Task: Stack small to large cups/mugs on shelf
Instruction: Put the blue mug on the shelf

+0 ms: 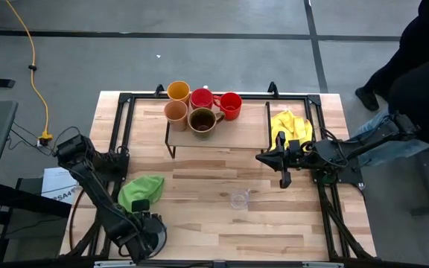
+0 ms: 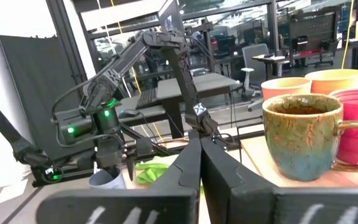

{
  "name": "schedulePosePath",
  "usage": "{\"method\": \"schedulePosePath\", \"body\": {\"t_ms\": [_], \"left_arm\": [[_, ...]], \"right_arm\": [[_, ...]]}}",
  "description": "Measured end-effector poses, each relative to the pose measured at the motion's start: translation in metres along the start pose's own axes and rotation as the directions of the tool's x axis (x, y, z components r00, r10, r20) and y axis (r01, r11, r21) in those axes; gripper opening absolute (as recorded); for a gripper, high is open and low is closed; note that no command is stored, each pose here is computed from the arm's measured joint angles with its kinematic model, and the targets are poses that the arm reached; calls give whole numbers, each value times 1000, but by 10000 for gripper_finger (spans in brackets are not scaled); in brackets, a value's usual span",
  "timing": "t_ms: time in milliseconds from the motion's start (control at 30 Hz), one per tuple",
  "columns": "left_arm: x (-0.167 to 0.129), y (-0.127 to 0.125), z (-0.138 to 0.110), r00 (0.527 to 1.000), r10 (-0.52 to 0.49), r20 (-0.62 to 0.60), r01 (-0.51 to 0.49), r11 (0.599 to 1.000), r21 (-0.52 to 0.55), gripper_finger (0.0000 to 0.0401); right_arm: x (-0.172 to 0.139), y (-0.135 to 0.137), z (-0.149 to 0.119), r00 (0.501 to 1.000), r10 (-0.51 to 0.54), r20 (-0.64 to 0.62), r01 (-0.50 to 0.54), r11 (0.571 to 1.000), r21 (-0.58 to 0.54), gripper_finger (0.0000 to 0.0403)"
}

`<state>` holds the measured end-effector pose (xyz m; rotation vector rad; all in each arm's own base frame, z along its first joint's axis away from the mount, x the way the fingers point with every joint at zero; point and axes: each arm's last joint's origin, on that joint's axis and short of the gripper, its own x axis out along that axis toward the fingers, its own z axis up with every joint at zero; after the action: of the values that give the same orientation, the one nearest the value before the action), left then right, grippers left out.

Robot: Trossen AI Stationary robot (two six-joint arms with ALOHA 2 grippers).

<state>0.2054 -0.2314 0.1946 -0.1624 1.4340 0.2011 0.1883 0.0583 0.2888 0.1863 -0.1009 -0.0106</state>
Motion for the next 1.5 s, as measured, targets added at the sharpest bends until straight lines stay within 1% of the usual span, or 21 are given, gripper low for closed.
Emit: {"method": "schedulePosePath", "body": {"t_ms": [200,300,433,467,533,633,767,867,933,967,1033,1100,1167,1233,1300,1367,1400,1433,1500], "left_arm": [[0,-2,1,1000,-16,17,16,1000,-1,128],[0,-2,1,1000,-12,19,12,1000,-2,94],[-3,-1,2,999,6,46,-6,1000,7,18],[-5,0,2,998,14,53,-14,1000,7,10],[-11,2,4,998,24,64,-25,1000,6,15],[-27,8,9,997,38,69,-39,999,19,8],[-60,26,24,991,8,134,-14,999,43,8],[-91,46,40,969,-7,247,-3,999,38,4],[-113,63,52,938,-5,346,-6,999,32,5],[-123,72,58,916,-6,400,-4,1000,24,5],[-143,89,67,855,-9,519,8,1000,4,3],[-161,106,75,771,-13,636,41,999,-29,3],[-176,121,81,676,-22,736,92,994,-56,4],[-183,135,84,587,-28,809,145,987,-70,3],[-181,145,85,496,-50,867,212,975,-65,2],[-172,153,84,398,-91,913,290,957,-31,3],[-164,156,84,340,-108,934,333,943,-13,2],[-157,159,83,273,-133,953,382,924,20,2],[-138,163,80,152,-161,975,461,884,74,2]], "right_arm": [[0,0,0,1000,0,-2,0,1000,-1,0],[0,0,0,1000,-1,-3,1,1000,-1,0],[0,0,0,1000,0,-3,0,1000,-1,0],[0,0,0,1000,0,-3,0,1000,-1,0],[0,0,0,1000,0,-3,0,1000,-1,0],[0,0,0,1000,-1,-3,1,1000,-1,0],[0,0,0,1000,-3,-4,3,1000,-2,0],[0,0,0,1000,-4,-4,4,1000,-2,0],[0,0,-1,1000,-4,-5,4,1000,-2,0],[0,0,-1,1000,-3,-5,3,1000,-3,0],[0,0,-1,1000,-3,-6,3,1000,-3,0],[0,0,-1,1000,-4,-7,4,1000,-3,0],[0,0,-1,1000,-4,-6,3,1000,-3,0],[0,0,-1,1000,-4,-6,4,1000,-3,0],[0,0,-1,1000,-4,-6,4,1000,-3,0],[0,0,-1,1000,-4,-7,4,1000,-3,0],[0,0,-1,1000,-3,-6,3,1000,-3,0],[0,0,-1,1000,-3,-6,3,1000,-3,0],[0,0,-1,1000,-3,-5,3,1000,-3,0]]}}
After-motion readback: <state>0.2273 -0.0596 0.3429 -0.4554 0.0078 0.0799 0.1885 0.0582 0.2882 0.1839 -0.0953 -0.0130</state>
